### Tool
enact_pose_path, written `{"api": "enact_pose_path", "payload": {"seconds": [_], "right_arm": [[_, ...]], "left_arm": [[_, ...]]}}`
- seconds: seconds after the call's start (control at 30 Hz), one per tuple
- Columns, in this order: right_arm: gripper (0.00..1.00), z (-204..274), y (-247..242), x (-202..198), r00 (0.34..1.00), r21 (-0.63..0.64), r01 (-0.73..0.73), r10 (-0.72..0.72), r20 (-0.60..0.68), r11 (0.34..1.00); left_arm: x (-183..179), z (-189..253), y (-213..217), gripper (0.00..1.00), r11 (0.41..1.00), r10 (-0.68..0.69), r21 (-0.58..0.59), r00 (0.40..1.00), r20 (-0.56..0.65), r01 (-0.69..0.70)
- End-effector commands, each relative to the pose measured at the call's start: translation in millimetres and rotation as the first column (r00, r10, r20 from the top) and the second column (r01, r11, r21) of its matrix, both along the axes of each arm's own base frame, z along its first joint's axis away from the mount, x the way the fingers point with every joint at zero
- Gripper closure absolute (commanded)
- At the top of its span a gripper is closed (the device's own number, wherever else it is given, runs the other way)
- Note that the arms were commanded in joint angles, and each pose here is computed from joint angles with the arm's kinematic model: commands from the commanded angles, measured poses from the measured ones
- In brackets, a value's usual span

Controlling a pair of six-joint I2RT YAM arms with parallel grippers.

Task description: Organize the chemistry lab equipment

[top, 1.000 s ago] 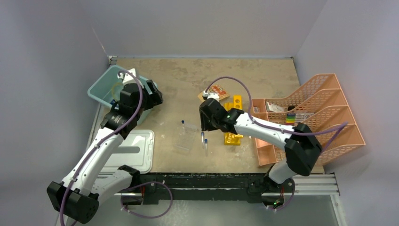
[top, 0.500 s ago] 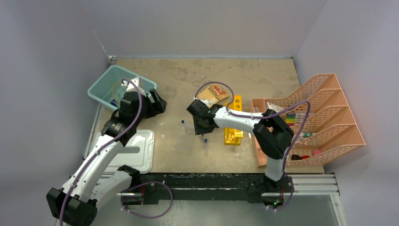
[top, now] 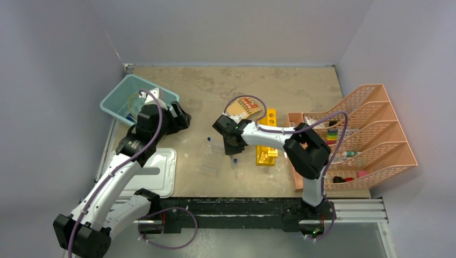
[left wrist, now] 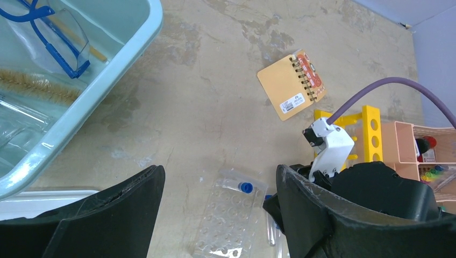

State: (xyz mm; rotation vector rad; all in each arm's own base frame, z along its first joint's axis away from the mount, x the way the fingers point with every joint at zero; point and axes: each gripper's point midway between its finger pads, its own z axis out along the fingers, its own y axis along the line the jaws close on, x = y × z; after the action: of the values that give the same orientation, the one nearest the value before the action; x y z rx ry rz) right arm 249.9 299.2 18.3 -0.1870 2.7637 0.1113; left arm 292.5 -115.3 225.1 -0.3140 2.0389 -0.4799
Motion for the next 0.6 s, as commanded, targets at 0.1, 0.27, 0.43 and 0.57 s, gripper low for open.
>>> {"api": "enact_pose_path", "payload": {"seconds": [0.1, 0.27, 0.43, 0.57], "right_arm": [[0.81, -2, 7, 16, 0.999, 0.021, 0.032, -0.033, 0.041, 0.999], [0.86, 12, 1, 34, 0.989, 0.040, 0.060, -0.064, 0.132, 0.997], [0.88, 70, -1, 60, 0.955, 0.172, 0.064, -0.110, 0.274, 0.983], [0.87, 136, 2, 80, 0.906, 0.319, -0.029, -0.110, 0.409, 0.947]], "left_arm": [[6, 6, -3, 0.25, 0.999, 0.002, -0.033, 1.000, 0.029, -0.001], [8, 5, -7, 0.25, 0.998, -0.003, -0.056, 1.000, 0.025, 0.004], [10, 15, -29, 0.25, 0.987, -0.091, -0.126, 0.993, 0.069, 0.100], [0, 52, -80, 0.25, 0.901, -0.326, -0.214, 0.916, 0.235, 0.376]]}}
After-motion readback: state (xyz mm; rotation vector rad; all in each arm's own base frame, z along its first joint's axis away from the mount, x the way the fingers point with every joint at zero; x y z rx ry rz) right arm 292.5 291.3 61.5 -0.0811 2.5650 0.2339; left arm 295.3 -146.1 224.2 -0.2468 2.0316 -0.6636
